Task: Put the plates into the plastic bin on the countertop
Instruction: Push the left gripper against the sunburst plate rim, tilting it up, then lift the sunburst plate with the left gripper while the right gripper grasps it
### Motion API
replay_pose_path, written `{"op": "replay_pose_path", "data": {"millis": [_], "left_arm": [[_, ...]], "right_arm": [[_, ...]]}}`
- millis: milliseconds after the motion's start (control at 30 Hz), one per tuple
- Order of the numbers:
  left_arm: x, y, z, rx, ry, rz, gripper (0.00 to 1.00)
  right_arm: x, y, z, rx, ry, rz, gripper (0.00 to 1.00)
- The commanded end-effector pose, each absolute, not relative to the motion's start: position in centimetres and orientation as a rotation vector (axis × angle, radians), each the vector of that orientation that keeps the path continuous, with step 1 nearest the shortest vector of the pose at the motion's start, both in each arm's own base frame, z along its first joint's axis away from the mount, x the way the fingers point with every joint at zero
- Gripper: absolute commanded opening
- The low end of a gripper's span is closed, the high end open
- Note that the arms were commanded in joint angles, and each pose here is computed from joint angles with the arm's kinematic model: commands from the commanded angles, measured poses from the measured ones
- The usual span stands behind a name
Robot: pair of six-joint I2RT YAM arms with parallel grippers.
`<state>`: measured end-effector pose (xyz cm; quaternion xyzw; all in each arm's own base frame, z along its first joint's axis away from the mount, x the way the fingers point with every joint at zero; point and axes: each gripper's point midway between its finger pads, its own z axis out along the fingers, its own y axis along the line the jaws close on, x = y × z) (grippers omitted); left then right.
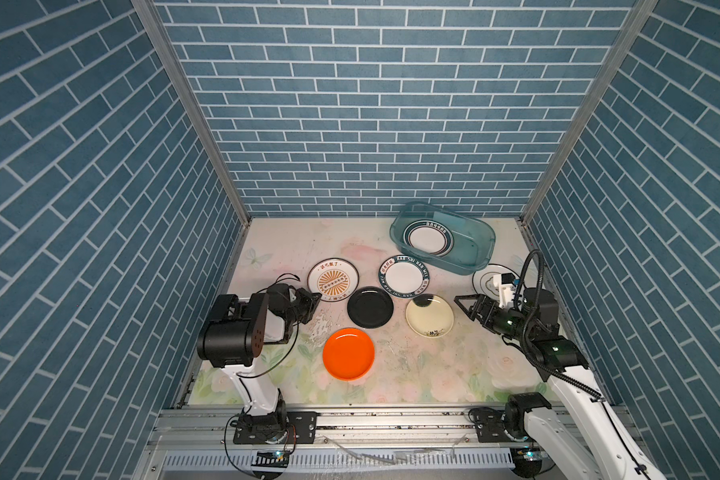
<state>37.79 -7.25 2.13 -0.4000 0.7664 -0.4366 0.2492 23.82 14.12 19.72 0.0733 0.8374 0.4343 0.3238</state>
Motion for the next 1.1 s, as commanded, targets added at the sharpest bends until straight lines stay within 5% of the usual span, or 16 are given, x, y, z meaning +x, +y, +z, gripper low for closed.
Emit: {"op": "replay_pose_path", "data": {"millis": [0, 633, 1067], "left_arm": [[36.1, -6.6, 0.5, -1.147, 2.176, -1.09, 0.0], [35.4, -7.7, 21.3, -0.59, 2.087, -0.957, 0.0], [31.4, -14.0, 26.8, -0.436, 1.961, -1.275, 0.0]], "right_arm": [[24.0, 14.1, 19.2, 0.202, 2.204, 1.136, 0.89], [25.9, 14.7, 21.7, 0.204, 2.213, 1.147, 0.83], [29.0, 20.2, 26.3, 0.065, 2.093, 1.294, 0.8]]}}
